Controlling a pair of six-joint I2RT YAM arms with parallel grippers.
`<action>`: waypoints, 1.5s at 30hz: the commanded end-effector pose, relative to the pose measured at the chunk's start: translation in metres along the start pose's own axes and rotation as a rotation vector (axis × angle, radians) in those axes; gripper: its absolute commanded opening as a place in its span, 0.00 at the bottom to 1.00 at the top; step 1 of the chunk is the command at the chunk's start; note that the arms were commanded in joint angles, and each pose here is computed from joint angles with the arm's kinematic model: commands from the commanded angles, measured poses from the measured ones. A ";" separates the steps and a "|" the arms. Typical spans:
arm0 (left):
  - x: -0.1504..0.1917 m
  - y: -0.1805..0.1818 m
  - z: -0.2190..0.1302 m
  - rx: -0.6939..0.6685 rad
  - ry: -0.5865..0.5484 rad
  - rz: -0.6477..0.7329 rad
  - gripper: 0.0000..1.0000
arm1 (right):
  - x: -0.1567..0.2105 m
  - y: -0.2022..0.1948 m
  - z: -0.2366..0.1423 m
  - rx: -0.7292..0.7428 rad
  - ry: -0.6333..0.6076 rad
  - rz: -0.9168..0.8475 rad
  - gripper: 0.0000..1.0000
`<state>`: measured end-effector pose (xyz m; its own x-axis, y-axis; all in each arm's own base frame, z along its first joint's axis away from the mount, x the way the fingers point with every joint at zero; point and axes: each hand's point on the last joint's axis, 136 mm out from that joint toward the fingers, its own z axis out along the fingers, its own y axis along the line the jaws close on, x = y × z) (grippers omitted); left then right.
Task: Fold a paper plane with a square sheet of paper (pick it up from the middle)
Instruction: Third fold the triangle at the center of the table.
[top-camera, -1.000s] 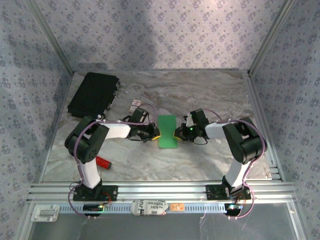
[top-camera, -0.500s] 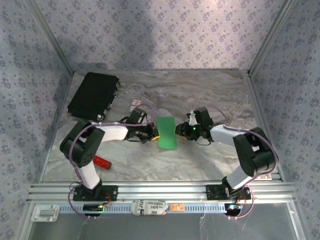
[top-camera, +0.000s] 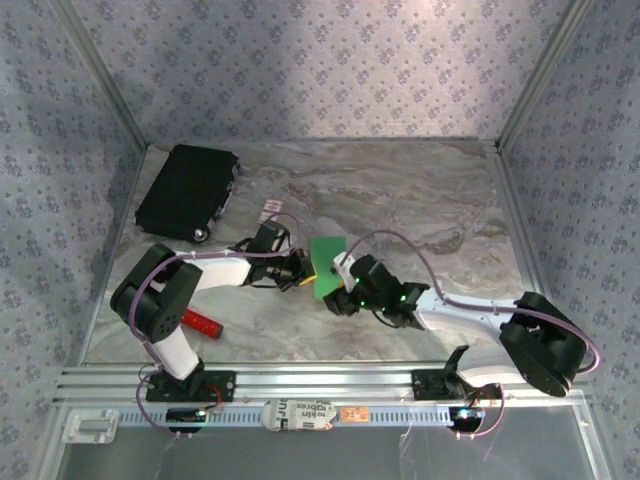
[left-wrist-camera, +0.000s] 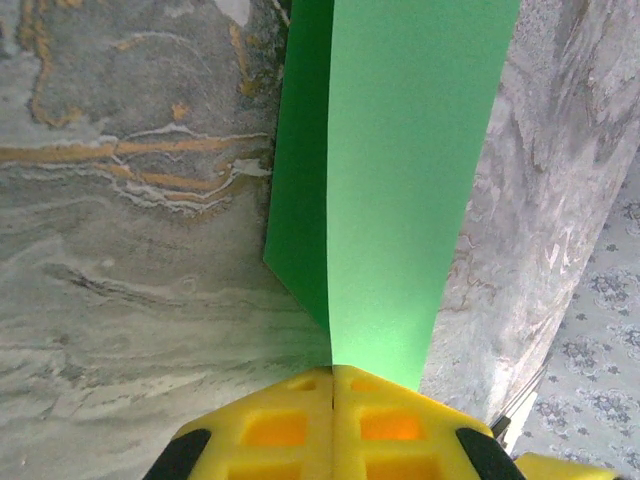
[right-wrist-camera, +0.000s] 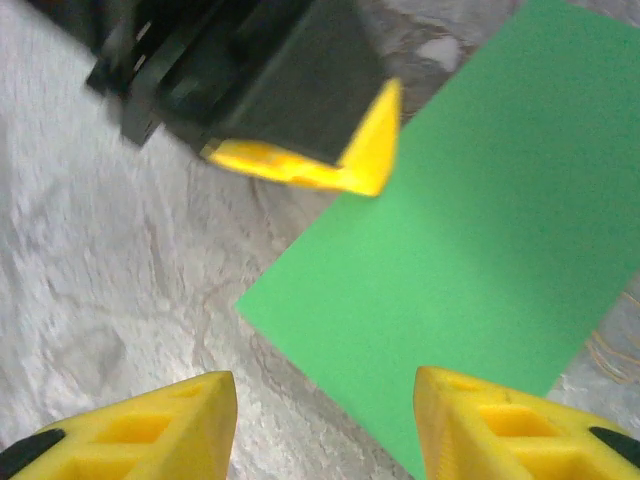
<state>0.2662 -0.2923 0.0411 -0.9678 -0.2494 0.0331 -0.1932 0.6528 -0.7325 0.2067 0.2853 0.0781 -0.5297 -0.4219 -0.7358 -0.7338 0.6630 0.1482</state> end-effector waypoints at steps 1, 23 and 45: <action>0.001 -0.013 -0.007 0.046 -0.006 0.017 0.00 | -0.015 -0.001 0.004 0.118 -0.073 -0.283 0.51; 0.001 -0.012 -0.008 0.055 -0.016 0.019 0.00 | -0.011 0.011 0.042 0.325 -0.080 -0.522 0.51; 0.000 -0.011 -0.006 0.053 -0.016 0.010 0.00 | -0.003 0.009 0.042 0.318 -0.060 -0.507 0.16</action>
<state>0.2676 -0.2933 0.0450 -0.9670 -0.2543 0.0170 -0.1803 0.6357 -0.7506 0.2165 0.3164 0.0471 -0.1125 -0.7238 -0.6808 -0.7385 0.5193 -0.4301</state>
